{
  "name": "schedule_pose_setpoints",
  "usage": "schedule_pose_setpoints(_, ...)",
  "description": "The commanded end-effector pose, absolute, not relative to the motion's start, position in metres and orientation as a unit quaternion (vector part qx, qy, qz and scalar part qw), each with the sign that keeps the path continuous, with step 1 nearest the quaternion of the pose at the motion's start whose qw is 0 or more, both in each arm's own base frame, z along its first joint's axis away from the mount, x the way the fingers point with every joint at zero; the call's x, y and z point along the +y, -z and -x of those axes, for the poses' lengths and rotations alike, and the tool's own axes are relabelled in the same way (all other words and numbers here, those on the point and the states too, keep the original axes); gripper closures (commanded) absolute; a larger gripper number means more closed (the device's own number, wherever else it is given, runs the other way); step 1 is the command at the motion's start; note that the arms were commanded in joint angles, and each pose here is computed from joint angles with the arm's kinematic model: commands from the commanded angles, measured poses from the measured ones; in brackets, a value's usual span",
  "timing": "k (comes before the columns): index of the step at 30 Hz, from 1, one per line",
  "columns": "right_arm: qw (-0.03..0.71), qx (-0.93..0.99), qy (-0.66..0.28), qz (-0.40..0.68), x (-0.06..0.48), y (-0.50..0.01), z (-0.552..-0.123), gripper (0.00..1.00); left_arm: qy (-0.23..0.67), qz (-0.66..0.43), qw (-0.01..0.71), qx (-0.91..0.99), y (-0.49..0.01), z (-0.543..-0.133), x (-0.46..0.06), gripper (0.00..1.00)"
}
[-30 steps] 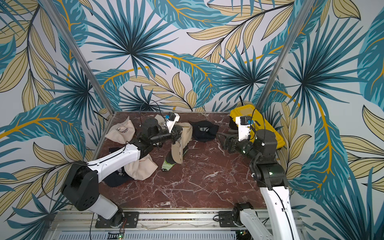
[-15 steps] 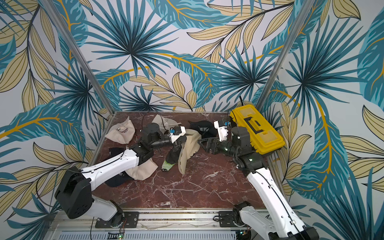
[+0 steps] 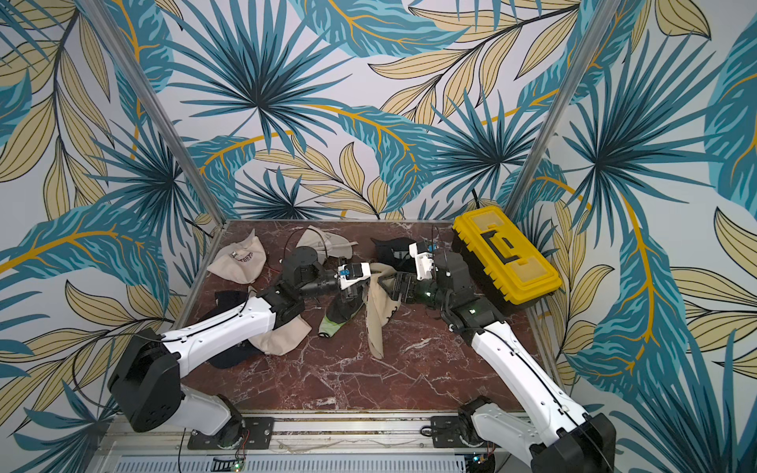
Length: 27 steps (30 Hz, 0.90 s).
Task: Open the adjustable buckle of the baseball cap
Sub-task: Pick up the baseball cap from the center of the board.
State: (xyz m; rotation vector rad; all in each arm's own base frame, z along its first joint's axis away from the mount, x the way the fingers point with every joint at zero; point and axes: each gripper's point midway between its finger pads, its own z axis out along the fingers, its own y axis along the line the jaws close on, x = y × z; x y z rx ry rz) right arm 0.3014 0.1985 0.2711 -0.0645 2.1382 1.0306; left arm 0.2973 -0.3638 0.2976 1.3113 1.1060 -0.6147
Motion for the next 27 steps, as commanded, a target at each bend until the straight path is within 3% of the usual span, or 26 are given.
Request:
schedule_pose_setpoints(1,0.376,0.825,-0.422,0.003,0.205,-0.267,-0.314,0.36,0.264,-0.573,0.640,0.439,-0.326,-0.286,-0.365,1.00)
schedule_pose_setpoints(6,0.367,0.819,-0.441,0.008,0.212,-0.264,-0.315,0.88,0.251,-0.555,0.650,0.454,-0.333,-0.295,-0.362,1.00)
schedule_pose_setpoints(8,0.372,0.815,-0.443,0.014,0.212,-0.267,-0.314,1.00,0.246,-0.549,0.653,0.461,-0.334,-0.298,-0.361,1.00)
schedule_pose_setpoints(16,0.446,0.798,-0.395,0.090,0.205,-0.298,-0.314,1.00,0.228,-0.497,0.658,0.518,-0.332,-0.310,-0.345,0.94)
schedule_pose_setpoints(17,0.452,0.794,-0.390,0.112,0.207,-0.302,-0.312,1.00,0.223,-0.489,0.660,0.525,-0.332,-0.313,-0.342,0.85)
schedule_pose_setpoints(18,0.461,0.790,-0.383,0.130,0.207,-0.306,-0.310,1.00,0.219,-0.484,0.661,0.530,-0.331,-0.315,-0.340,0.69)
schedule_pose_setpoints(23,0.516,0.758,-0.347,0.196,0.202,-0.320,-0.305,1.00,0.209,-0.461,0.656,0.560,-0.320,-0.321,-0.332,0.24)
schedule_pose_setpoints(25,0.535,0.747,-0.333,0.212,0.198,-0.324,-0.304,1.00,0.198,-0.438,0.655,0.583,-0.314,-0.327,-0.324,0.17)
schedule_pose_setpoints(27,0.548,0.740,-0.317,0.225,0.194,-0.326,-0.306,1.00,0.169,-0.396,0.657,0.619,-0.306,-0.340,-0.308,0.16)
